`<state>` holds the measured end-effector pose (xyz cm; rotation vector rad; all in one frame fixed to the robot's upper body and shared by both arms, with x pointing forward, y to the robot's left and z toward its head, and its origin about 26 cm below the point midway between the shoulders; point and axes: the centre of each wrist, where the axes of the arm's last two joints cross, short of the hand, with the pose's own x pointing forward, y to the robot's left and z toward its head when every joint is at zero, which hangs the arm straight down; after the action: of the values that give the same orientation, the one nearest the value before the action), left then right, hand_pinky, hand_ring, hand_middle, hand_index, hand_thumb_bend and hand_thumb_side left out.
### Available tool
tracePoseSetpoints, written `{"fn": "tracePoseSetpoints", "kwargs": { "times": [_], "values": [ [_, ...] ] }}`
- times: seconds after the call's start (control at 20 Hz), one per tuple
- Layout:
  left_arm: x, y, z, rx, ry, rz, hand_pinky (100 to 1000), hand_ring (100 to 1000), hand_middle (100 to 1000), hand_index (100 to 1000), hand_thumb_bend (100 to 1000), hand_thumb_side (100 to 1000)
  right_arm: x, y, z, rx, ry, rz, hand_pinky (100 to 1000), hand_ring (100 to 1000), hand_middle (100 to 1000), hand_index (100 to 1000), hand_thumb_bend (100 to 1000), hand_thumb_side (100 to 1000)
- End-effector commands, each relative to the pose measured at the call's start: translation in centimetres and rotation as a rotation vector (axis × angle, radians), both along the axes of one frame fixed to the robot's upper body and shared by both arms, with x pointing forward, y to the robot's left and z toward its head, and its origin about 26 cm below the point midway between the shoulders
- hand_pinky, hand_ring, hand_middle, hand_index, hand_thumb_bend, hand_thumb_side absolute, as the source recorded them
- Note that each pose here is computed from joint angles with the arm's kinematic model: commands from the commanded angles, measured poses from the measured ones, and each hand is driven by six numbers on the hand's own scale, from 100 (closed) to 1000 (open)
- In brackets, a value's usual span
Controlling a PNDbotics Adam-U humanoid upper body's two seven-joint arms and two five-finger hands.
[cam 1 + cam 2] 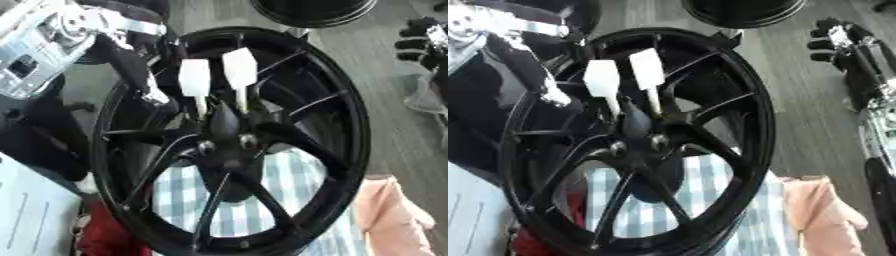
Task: Pull the pin out of the wheel hub.
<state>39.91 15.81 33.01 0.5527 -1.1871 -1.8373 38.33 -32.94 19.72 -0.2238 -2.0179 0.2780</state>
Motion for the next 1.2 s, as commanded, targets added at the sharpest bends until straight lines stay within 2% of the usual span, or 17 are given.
{"fn": "tracePoseSetpoints", "kwargs": {
  "times": [0.05, 0.6, 0.85, 1.0, 1.15, 1.2],
  "values": [
    [-0.2, 0.2, 1.7, -0.009, -0.025, 0.03, 884, 825, 746, 803, 575, 289, 0.0, -0.1, 1.3, -0.026, -0.034, 0.003, 755, 747, 709, 780, 100, 714],
    [0.6, -1.1, 1.7, -0.039, -0.05, 0.024, 883, 822, 734, 782, 545, 263, 0.0, 0.2, 1.3, -0.027, -0.033, 0.017, 754, 748, 709, 780, 100, 713],
    [0.9, -1.1, 1.5, -0.044, -0.052, 0.03, 879, 813, 709, 686, 451, 194, 0.1, 0.3, 1.3, -0.028, -0.032, 0.017, 754, 749, 709, 779, 100, 714],
    [1.0, -1.1, 1.5, -0.064, -0.043, 0.029, 880, 811, 706, 687, 451, 190, 0.1, 0.3, 1.3, -0.03, -0.03, 0.02, 754, 749, 709, 779, 100, 714],
    [0.9, -1.3, 1.5, -0.087, -0.036, 0.023, 874, 787, 656, 555, 404, 104, 0.1, 0.4, 1.3, -0.03, -0.029, 0.02, 753, 749, 709, 779, 100, 715],
    [0.9, -1.3, 1.4, -0.092, -0.035, 0.024, 874, 787, 656, 555, 399, 100, 0.1, 0.4, 1.3, -0.03, -0.028, 0.02, 753, 749, 709, 779, 100, 716]
  ]
}}
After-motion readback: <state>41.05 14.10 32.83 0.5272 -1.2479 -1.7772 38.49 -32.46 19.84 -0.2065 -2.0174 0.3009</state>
